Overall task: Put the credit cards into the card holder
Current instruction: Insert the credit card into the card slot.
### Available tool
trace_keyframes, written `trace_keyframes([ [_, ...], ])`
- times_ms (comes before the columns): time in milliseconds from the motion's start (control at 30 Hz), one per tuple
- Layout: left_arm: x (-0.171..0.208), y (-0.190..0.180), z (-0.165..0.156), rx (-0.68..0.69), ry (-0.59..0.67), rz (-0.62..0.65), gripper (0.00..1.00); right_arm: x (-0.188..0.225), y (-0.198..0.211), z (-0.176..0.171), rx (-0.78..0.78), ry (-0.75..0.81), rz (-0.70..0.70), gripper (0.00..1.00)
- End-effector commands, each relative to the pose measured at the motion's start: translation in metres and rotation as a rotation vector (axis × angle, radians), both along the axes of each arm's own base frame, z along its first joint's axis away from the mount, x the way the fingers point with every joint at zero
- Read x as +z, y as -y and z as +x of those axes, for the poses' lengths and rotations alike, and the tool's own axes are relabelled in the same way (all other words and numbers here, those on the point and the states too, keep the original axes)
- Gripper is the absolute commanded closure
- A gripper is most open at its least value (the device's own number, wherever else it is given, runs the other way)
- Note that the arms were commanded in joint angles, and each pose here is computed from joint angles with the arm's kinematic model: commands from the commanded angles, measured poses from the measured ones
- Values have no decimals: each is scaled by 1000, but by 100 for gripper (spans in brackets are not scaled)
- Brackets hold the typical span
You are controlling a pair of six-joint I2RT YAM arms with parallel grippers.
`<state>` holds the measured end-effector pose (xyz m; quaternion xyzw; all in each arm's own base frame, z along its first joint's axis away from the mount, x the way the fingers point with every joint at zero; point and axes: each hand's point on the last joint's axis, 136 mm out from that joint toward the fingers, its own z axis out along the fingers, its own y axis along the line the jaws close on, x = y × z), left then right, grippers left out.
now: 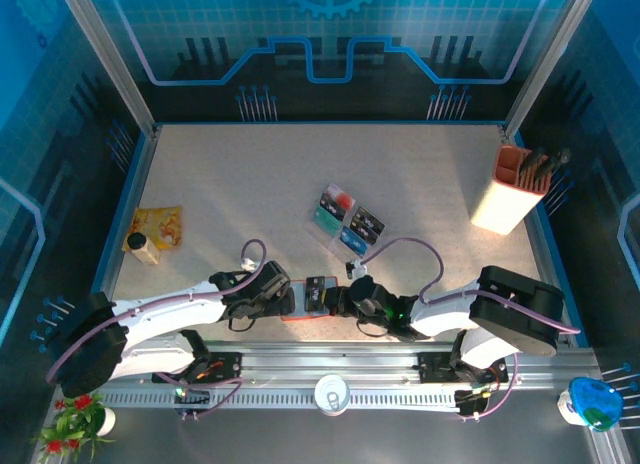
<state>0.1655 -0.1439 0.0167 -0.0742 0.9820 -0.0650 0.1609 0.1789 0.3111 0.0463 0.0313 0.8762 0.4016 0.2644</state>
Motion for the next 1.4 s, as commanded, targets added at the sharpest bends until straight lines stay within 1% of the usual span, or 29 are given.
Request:
trace_keyframes([
  [0,-12,-9,-11,-2,-39,31,1,-5,-3,-1,-9,-4,-14,100],
  [400,-13,-9,-11,-1,-37,26,1,-10,-14,-6,38,-30,-8,100],
  [700,-13,-9,-11,-3,-38,27,1,-12,-7,-7,19,-36,-4,100],
  [1367,-14,-9,-11,-5,-38,29,1,-17,-6,-12,45,-114,-105,100],
])
